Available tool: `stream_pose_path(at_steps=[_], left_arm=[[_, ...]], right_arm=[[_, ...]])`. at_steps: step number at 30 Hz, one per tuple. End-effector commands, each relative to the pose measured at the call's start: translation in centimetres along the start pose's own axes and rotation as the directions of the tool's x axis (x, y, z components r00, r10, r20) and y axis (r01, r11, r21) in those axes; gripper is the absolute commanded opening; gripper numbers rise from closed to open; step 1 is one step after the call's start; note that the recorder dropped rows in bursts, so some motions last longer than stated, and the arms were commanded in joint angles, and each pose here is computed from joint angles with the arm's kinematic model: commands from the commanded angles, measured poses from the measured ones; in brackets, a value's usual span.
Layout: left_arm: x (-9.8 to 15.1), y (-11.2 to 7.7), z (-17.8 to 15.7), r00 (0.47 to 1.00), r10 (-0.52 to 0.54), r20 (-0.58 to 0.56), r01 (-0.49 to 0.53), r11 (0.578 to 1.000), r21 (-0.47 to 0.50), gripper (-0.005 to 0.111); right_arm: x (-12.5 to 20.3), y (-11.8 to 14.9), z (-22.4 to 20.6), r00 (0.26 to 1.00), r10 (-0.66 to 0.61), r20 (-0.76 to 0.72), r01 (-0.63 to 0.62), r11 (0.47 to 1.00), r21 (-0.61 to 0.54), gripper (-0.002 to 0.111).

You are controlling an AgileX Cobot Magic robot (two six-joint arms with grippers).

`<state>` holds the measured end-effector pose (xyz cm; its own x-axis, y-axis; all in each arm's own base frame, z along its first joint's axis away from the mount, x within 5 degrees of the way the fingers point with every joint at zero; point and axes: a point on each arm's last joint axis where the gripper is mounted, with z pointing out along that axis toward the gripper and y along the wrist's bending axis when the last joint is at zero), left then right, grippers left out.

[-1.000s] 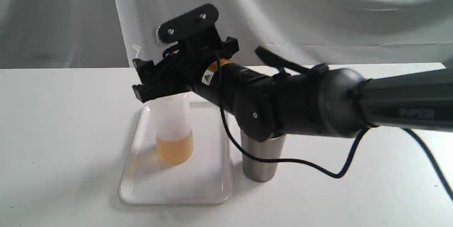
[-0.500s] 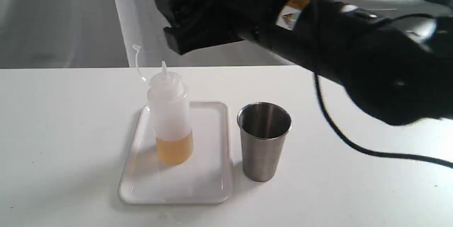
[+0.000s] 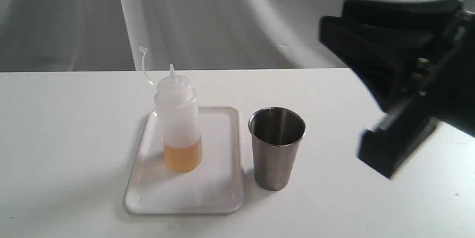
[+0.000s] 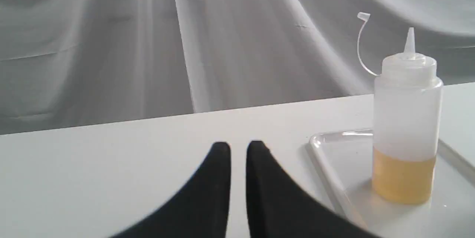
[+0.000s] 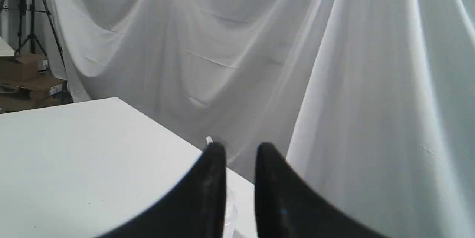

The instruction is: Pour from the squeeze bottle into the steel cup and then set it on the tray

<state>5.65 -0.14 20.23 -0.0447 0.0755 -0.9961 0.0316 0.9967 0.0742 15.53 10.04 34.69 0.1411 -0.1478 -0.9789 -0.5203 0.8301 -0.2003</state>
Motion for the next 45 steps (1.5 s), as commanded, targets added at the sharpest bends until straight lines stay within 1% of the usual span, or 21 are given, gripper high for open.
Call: stream_pose_path(at_steps=[1,5,9,11,21,26,29,32,35,36,38,41,45], left_arm=[[0.1,0.0,0.0,1.000,0.001,0.002,-0.001,1.000,0.005,0.008],[0.1,0.0,0.0,1.000,0.001,0.002,-0.001,1.000,0.005,0.008],[0.1,0.0,0.0,1.000,-0.001,0.002,0.001,1.000,0.005,0.008],[0.1,0.0,0.0,1.000,-0.001,0.002,0.001,1.000,0.005,0.008],[0.1,0.0,0.0,1.000,0.002,0.002,-0.002,1.000,0.005,0.008],[0.1,0.0,0.0,1.000,0.002,0.002,-0.002,1.000,0.005,0.008],[0.1,0.0,0.0,1.000,0.002,0.002,-0.002,1.000,0.005,0.008],[0.1,0.0,0.0,1.000,0.000,0.002,0.000,1.000,0.005,0.008],[0.1,0.0,0.0,1.000,0.000,0.002,0.000,1.000,0.005,0.008],[0.1,0.0,0.0,1.000,0.000,0.002,0.000,1.000,0.005,0.008],[0.1,0.0,0.0,1.000,0.000,0.002,0.000,1.000,0.005,0.008],[0.1,0.0,0.0,1.000,0.000,0.002,0.000,1.000,0.005,0.008],[0.1,0.0,0.0,1.000,0.000,0.002,0.000,1.000,0.005,0.008]], right_arm=[[0.1,0.1,-2.8,1.000,-0.004,-0.001,0.004,1.000,-0.007,0.000],[0.3,0.1,-5.0,1.000,0.002,-0.029,-0.002,1.000,-0.018,0.000],[1.4,0.4,-6.0,0.988,0.017,-0.151,-0.025,0.998,-0.051,0.000],[1.8,0.5,-5.9,0.983,0.015,-0.184,-0.026,0.998,-0.059,0.000],[4.4,1.0,-5.8,0.981,0.036,-0.190,-0.046,0.998,-0.050,0.000],[6.3,1.3,-7.0,0.981,0.037,-0.190,-0.046,0.998,-0.040,0.000],[7.7,1.0,-8.0,0.978,0.045,-0.201,-0.044,0.999,0.013,0.000],[9.2,0.3,-9.1,0.975,0.062,-0.212,-0.038,0.992,0.118,0.000],[10.0,-0.3,-10.3,0.978,0.074,-0.196,-0.029,0.975,0.222,0.000],[10.1,-0.6,-10.8,0.981,0.075,-0.178,-0.024,0.962,0.271,0.000],[10.3,-0.8,-11.6,0.986,0.072,-0.153,-0.017,0.943,0.332,0.000],[10.7,-1.0,-12.9,0.992,0.058,-0.113,-0.003,0.900,0.436,0.000],[11.6,-1.0,-14.1,0.990,0.010,-0.137,0.065,0.843,0.534,0.000]])
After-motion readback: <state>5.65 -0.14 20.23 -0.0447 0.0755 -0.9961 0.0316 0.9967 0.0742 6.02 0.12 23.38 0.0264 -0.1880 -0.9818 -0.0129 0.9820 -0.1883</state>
